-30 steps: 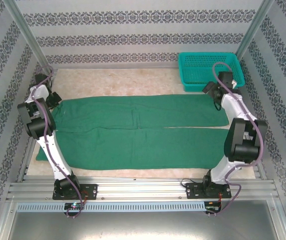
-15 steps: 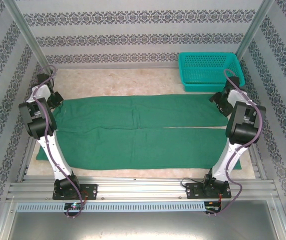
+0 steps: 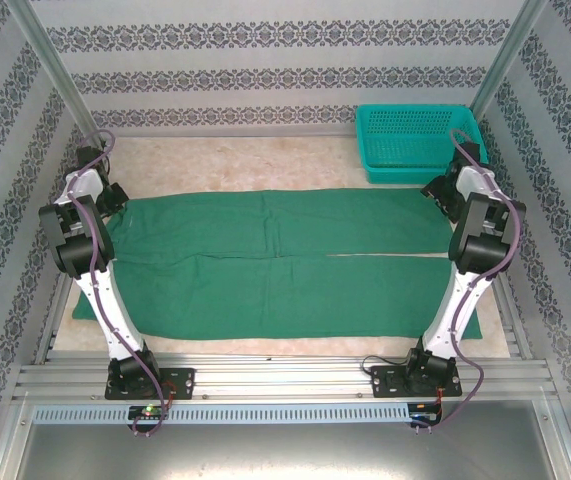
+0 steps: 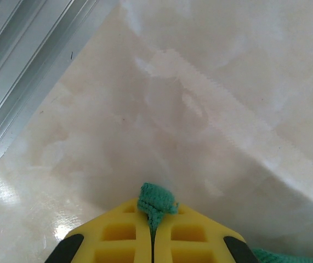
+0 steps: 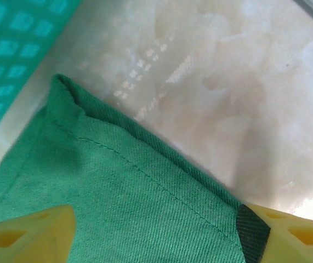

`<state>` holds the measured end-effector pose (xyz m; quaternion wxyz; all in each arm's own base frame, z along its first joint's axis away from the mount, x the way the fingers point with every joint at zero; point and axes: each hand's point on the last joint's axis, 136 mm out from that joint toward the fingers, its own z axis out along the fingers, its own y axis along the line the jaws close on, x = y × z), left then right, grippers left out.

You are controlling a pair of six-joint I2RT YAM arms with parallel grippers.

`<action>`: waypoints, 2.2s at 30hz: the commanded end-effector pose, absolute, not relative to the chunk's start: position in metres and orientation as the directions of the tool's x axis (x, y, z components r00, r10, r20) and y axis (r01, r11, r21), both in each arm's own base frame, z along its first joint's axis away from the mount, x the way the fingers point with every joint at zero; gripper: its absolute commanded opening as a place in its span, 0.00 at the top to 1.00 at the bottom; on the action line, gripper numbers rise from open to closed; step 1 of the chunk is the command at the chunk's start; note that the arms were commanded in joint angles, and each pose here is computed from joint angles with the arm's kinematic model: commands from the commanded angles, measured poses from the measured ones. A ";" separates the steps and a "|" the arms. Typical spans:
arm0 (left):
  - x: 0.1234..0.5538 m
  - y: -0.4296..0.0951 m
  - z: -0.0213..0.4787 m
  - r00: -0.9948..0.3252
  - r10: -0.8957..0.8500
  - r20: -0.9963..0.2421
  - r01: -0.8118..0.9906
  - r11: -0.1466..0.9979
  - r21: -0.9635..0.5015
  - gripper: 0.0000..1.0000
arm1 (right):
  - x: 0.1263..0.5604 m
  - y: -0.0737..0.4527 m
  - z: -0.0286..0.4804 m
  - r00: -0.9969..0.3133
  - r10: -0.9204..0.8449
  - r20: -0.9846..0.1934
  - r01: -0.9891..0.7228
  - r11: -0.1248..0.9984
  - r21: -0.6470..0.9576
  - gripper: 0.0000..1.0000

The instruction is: Roll up the long pants

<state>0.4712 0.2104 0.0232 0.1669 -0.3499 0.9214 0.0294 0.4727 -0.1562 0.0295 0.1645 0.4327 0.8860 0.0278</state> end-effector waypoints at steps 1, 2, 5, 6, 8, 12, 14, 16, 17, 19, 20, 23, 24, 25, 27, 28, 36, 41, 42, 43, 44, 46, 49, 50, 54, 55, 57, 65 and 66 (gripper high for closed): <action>0.453 0.173 -0.011 -0.772 -0.610 -0.180 -0.607 0.791 -0.077 1.00 | 0.467 -0.156 0.026 -0.620 0.747 -0.239 0.745 0.656 0.121 0.20; 0.453 0.173 -0.012 -0.773 -0.610 -0.177 -0.607 0.791 -0.077 1.00 | 0.467 -0.157 0.025 -0.627 0.744 -0.232 0.742 0.661 0.111 0.20; 0.453 0.172 -0.013 -0.773 -0.609 -0.175 -0.605 0.792 -0.082 1.00 | 0.470 -0.157 0.022 -0.635 0.742 -0.215 0.740 0.664 0.104 0.21; 0.453 0.171 -0.013 -0.775 -0.608 -0.173 -0.604 0.793 -0.084 1.00 | 0.470 -0.158 0.022 -0.638 0.741 -0.209 0.740 0.665 0.100 0.23; 0.454 0.171 -0.013 -0.776 -0.607 -0.169 -0.603 0.794 -0.084 1.00 | 0.473 -0.158 0.021 -0.644 0.737 -0.206 0.735 0.671 0.100 0.31; 0.454 0.171 -0.015 -0.779 -0.606 -0.161 -0.601 0.795 -0.085 1.00 | 0.479 -0.159 0.020 -0.661 0.726 -0.189 0.725 0.683 0.090 0.39; 0.454 0.170 -0.015 -0.780 -0.605 -0.159 -0.600 0.795 -0.087 0.99 | 0.481 -0.159 0.018 -0.670 0.720 -0.179 0.720 0.689 0.078 0.40; 0.455 0.170 -0.016 -0.781 -0.605 -0.157 -0.599 0.796 -0.088 0.99 | 0.483 -0.157 0.018 -0.685 0.707 -0.174 0.708 0.703 0.066 0.39; 0.455 0.169 -0.015 -0.782 -0.603 -0.158 -0.597 0.797 -0.090 0.99 | 0.484 -0.155 0.019 -0.696 0.696 -0.176 0.698 0.714 0.057 0.39; 0.455 0.169 -0.015 -0.782 -0.603 -0.156 -0.596 0.797 -0.093 0.98 | 0.484 -0.150 0.021 -0.723 0.669 -0.171 0.674 0.738 0.039 0.37; 0.455 0.169 -0.016 -0.783 -0.603 -0.152 -0.596 0.797 -0.092 0.97 | 0.483 -0.148 0.023 -0.737 0.655 -0.165 0.661 0.750 0.027 0.36; 0.456 0.169 -0.015 -0.783 -0.602 -0.157 -0.595 0.798 -0.094 0.96 | 0.474 -0.142 0.025 -0.753 0.642 -0.147 0.648 0.762 0.007 0.34; 0.456 0.169 -0.016 -0.782 -0.603 -0.157 -0.595 0.798 -0.095 0.96 | 0.471 -0.141 0.026 -0.746 0.649 -0.148 0.655 0.755 0.009 0.33; 0.456 0.169 -0.016 -0.782 -0.603 -0.158 -0.595 0.798 -0.098 0.96 | 0.467 -0.142 0.028 -0.733 0.661 -0.159 0.668 0.744 0.017 0.32; 0.458 0.168 -0.016 -0.782 -0.602 -0.159 -0.593 0.798 -0.107 0.96 | 0.460 -0.144 0.034 -0.686 0.698 -0.206 0.703 0.708 0.058 0.31; 0.458 0.167 -0.016 -0.783 -0.601 -0.159 -0.591 0.799 -0.109 0.96 | 0.457 -0.147 0.036 -0.660 0.714 -0.235 0.719 0.691 0.081 0.31; 0.464 0.165 -0.017 -0.784 -0.601 -0.158 -0.586 0.799 -0.134 0.96 | 0.435 -0.157 0.036 -0.616 0.764 -0.192 0.759 0.641 0.117 0.26; 0.463 0.164 -0.017 -0.784 -0.600 -0.159 -0.584 0.800 -0.136 0.96 | 0.434 -0.167 0.043 -0.606 0.756 -0.247 0.761 0.642 0.098 0.24; 0.463 0.164 -0.017 -0.785 -0.599 -0.158 -0.584 0.800 -0.135 0.96 | 0.435 -0.165 0.040 -0.619 0.752 -0.226 0.755 0.649 0.093 0.24; 0.464 0.164 -0.017 -0.784 -0.600 -0.160 -0.584 0.800 -0.136 0.96 | 0.437 -0.163 0.038 -0.631 0.747 -0.210 0.748 0.658 0.090 0.24; 0.464 0.164 -0.017 -0.784 -0.600 -0.158 -0.584 0.800 -0.137 0.96 | 0.439 -0.162 0.034 -0.644 0.741 -0.190 0.741 0.666 0.083 0.24; 0.464 0.164 -0.017 -0.785 -0.600 -0.157 -0.584 0.800 -0.138 0.96 | 0.442 -0.158 0.028 -0.665 0.727 -0.172 0.727 0.682 0.075 0.24; 0.464 0.164 -0.017 -0.785 -0.599 -0.158 -0.583 0.801 -0.137 0.95 | 0.445 -0.150 0.022 -0.684 0.715 -0.146 0.712 0.698 0.081 0.26; 0.464 0.164 -0.017 -0.785 -0.600 -0.157 -0.584 0.800 -0.137 0.95 | 0.446 -0.149 0.019 -0.691 0.710 -0.140 0.707 0.703 0.074 0.27; 0.463 0.164 -0.018 -0.784 -0.601 -0.155 -0.586 0.799 -0.133 0.94 | 0.448 -0.148 0.021 -0.703 0.699 -0.131 0.697 0.714 0.066 0.27; 0.463 0.164 -0.018 -0.784 -0.601 -0.156 -0.585 0.799 -0.135 0.94 | 0.447 -0.147 0.020 -0.705 0.698 -0.126 0.696 0.715 0.065 0.28; 0.463 0.164 -0.018 -0.784 -0.601 -0.155 -0.586 0.799 -0.135 0.94 | 0.447 -0.147 0.019 -0.710 0.693 -0.121 0.692 0.719 0.062 0.29; 0.464 0.163 -0.018 -0.786 -0.599 -0.152 -0.583 0.801 -0.139 0.94 | 0.449 -0.147 0.015 -0.734 0.674 -0.086 0.673 0.738 0.045 0.44; 0.463 0.163 -0.018 -0.787 -0.599 -0.150 -0.583 0.801 -0.139 0.94 | 0.449 -0.147 0.014 -0.737 0.671 -0.080 0.670 0.741 0.043 0.45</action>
